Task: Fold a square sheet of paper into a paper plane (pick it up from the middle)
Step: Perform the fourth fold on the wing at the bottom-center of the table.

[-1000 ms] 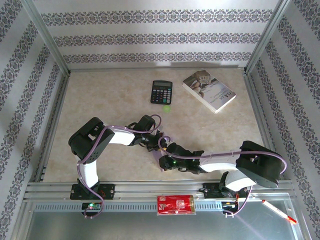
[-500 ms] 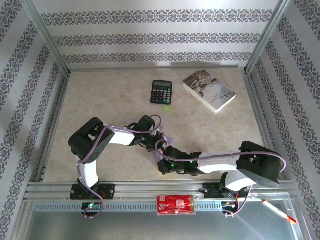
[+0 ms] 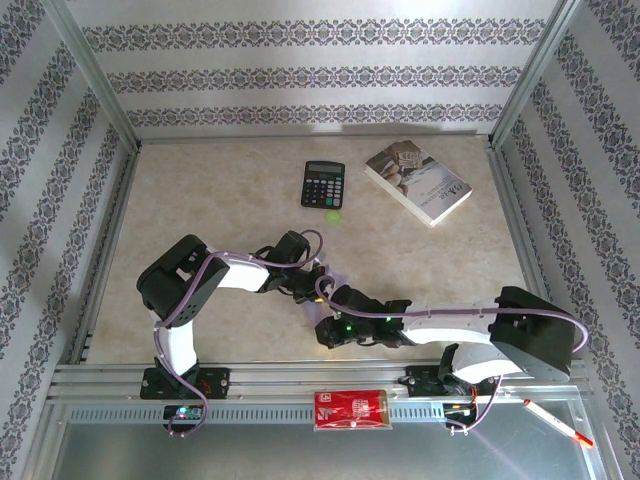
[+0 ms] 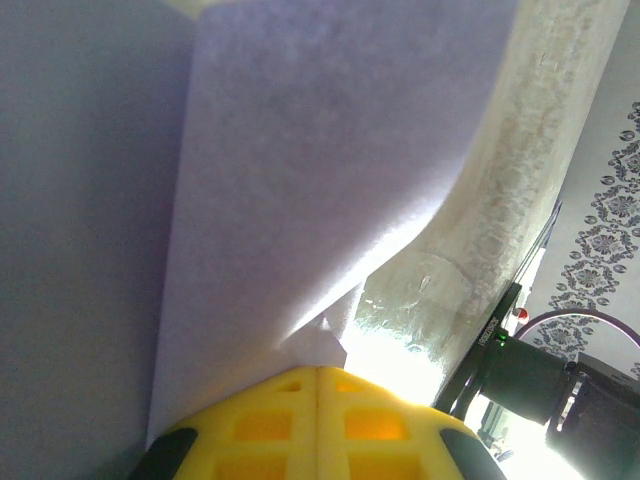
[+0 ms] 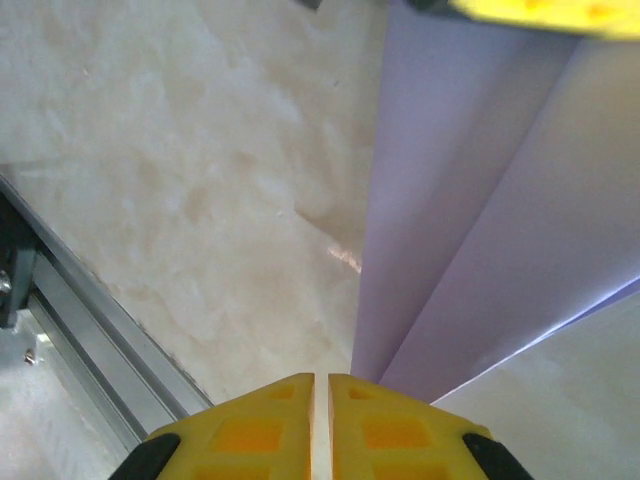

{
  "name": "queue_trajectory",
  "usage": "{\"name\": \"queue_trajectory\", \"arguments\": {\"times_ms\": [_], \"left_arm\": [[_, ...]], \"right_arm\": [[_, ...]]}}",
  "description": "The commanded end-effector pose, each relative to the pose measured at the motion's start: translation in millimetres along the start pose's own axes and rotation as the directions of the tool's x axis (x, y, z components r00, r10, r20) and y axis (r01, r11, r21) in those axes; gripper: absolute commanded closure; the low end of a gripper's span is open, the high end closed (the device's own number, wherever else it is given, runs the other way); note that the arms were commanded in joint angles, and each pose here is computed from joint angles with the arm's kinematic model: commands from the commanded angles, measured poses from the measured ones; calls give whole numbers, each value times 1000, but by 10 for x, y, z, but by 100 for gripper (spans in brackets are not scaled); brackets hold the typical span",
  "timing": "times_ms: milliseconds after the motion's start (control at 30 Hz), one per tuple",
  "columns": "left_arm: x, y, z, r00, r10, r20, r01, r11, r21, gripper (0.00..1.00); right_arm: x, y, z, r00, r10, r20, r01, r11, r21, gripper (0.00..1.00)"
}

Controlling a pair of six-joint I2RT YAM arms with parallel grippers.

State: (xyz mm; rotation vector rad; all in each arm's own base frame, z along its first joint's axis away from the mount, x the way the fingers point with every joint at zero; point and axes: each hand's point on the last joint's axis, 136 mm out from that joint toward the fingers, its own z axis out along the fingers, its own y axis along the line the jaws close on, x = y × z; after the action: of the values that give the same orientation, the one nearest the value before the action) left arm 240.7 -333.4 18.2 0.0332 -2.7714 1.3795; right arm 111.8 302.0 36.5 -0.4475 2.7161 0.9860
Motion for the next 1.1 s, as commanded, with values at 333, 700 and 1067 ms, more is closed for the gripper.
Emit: {"name": "queue_trajectory", "arguments": {"times_ms": [333,700,1067], "left_arm": [[162,731,46,992,-129,0,126,968,-219,100],[166,762,44,991,-133,0,129,964,-231,100],[185,813,34,990,-142,1,138,959,-249,100]], "right_arm": [[93,-116,166,998,10,-70,-7,999,35,89],[440,-130,202,989,5,-151,5,998,62,90],[545,-26,180,981,-29,-193,38,998,44,90]]}}
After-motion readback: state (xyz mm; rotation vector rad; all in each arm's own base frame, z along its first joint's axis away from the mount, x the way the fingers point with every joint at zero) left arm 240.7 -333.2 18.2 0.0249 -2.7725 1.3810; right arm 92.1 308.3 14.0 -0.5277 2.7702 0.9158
